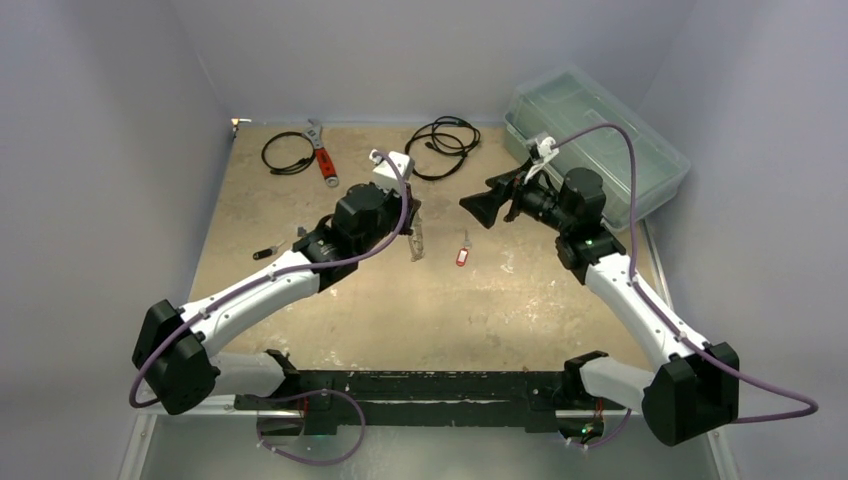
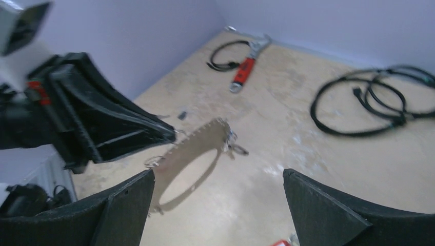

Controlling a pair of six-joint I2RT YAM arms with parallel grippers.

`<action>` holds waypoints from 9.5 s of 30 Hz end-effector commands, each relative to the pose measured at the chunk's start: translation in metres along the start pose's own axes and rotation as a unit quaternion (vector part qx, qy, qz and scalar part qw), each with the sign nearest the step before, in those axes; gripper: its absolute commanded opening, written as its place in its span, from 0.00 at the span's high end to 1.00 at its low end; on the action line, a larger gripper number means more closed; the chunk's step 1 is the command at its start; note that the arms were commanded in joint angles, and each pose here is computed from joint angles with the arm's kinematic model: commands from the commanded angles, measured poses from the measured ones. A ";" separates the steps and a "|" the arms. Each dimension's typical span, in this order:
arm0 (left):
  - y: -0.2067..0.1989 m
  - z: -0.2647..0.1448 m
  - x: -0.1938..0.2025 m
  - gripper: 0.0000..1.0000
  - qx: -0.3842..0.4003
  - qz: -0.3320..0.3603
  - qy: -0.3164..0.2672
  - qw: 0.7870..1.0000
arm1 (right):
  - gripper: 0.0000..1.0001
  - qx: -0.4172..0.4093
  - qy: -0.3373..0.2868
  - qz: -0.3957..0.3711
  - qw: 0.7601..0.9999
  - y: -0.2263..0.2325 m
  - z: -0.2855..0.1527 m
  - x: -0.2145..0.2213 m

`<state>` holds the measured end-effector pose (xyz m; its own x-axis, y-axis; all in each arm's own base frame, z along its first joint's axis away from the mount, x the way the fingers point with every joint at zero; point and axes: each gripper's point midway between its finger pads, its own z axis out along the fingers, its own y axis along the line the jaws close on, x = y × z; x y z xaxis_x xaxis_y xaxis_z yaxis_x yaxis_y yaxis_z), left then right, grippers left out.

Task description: Put the keys on the keyring

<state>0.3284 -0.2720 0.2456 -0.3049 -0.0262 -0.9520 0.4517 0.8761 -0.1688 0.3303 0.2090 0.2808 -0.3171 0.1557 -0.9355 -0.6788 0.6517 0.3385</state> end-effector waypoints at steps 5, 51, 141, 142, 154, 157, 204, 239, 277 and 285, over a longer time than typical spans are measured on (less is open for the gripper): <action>-0.046 -0.030 -0.070 1.00 0.127 0.005 -0.071 0.989 | 0.05 -0.174 -0.064 -0.064 0.981 0.070 -0.018 -0.036; -0.104 -0.115 -0.131 1.00 0.324 0.074 -0.139 0.933 | 0.49 -0.466 -0.039 -0.100 0.878 0.137 -0.070 -0.058; -0.108 -0.134 -0.141 1.00 0.343 0.062 -0.162 0.923 | 1.00 -0.405 -0.105 -0.168 0.893 0.173 -0.045 -0.079; -0.106 -0.134 -0.140 0.96 0.336 0.066 -0.159 0.926 | 1.00 -0.397 -0.101 -0.172 0.896 0.171 -0.043 -0.079; -0.077 -0.132 -0.121 0.55 0.271 0.161 -0.088 0.945 | 1.00 -0.266 0.024 -0.227 0.937 0.135 -0.010 -0.045; -0.069 -0.131 -0.116 0.55 0.257 0.192 -0.082 0.944 | 1.00 -0.237 0.062 -0.245 0.938 0.127 -0.007 -0.039; -0.080 -0.126 -0.082 0.68 0.324 0.290 -0.035 0.900 | 1.00 -0.251 0.112 -0.303 0.913 0.162 -0.025 -0.008; -0.091 -0.107 -0.045 0.94 0.365 0.263 0.018 0.893 | 1.00 -0.273 0.070 -0.322 0.904 0.179 -0.040 -0.022; -0.114 -0.177 -0.130 1.00 0.402 0.188 -0.201 0.873 | 0.67 -0.264 -0.069 -0.272 0.923 0.197 -0.059 -0.069; -0.114 -0.177 -0.126 1.00 0.403 0.190 -0.200 0.873 | 0.66 -0.329 -0.075 -0.270 0.902 0.220 -0.072 -0.071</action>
<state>0.1738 -0.2873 0.4064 0.1840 -0.0505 -0.9816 0.9558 0.2421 0.1667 0.1771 0.2880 0.3958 0.1825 -0.0089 -0.9832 -0.9690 0.1675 -0.1814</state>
